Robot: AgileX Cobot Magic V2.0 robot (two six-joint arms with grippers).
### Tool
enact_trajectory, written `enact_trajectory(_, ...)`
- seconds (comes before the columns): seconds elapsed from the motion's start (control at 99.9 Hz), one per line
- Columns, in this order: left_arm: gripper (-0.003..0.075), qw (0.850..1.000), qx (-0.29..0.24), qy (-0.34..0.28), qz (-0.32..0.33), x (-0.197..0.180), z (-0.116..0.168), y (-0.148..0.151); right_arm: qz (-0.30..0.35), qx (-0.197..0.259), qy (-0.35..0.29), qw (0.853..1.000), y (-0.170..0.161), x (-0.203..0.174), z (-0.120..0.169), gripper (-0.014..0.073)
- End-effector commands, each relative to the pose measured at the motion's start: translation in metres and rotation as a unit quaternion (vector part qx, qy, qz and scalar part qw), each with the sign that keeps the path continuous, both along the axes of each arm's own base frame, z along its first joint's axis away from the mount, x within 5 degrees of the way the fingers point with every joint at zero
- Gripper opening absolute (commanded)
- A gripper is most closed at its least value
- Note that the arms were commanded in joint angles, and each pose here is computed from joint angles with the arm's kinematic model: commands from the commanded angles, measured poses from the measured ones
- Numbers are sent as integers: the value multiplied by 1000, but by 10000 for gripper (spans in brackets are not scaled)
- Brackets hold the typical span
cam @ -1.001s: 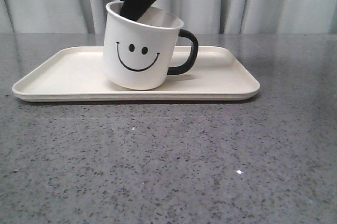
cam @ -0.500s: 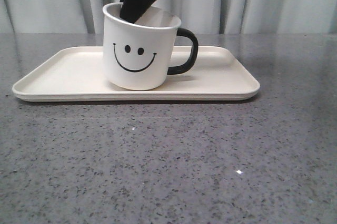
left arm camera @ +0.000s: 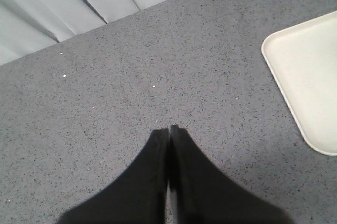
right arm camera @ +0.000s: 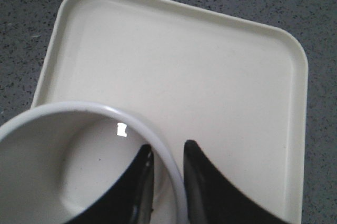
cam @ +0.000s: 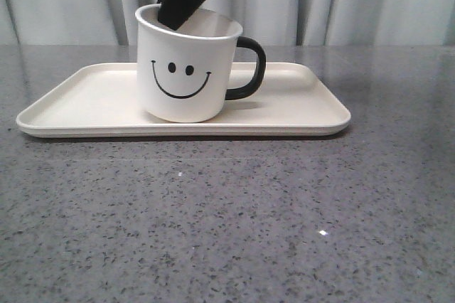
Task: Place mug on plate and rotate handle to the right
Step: 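Lower the mug back onto the tray with the right gripper, then open the right gripper and lift it away from the mug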
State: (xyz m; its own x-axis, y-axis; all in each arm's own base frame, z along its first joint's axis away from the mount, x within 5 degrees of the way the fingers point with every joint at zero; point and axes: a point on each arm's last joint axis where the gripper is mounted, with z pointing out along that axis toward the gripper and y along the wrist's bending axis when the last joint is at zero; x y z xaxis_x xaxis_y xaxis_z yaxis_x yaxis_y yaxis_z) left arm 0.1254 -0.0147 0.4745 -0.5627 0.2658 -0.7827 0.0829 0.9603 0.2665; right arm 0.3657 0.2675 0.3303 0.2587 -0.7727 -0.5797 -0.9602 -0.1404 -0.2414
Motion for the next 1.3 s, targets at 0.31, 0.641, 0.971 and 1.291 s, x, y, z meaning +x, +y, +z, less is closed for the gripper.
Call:
enact_trajectory(0.31, -20, 1000, 0, -24, 8, -3, 8, 3, 24, 32, -10, 999, -7, -23, 49, 174)
enact_trajectory(0.641, -20, 1000, 0, -24, 8, -3, 8, 3, 8, 52, -27, 998, -9, -26, 70, 174)
enact_trajectory(0.971, -20, 1000, -1, -28, 6, -2, 8, 3, -89, 130, -73, 985, -42, -36, 138, 174)
enact_trajectory(1.291, -20, 999, -1, -39, -1, 4, 9, 0, -317, 295, -156, 888, -160, -69, 243, 171)
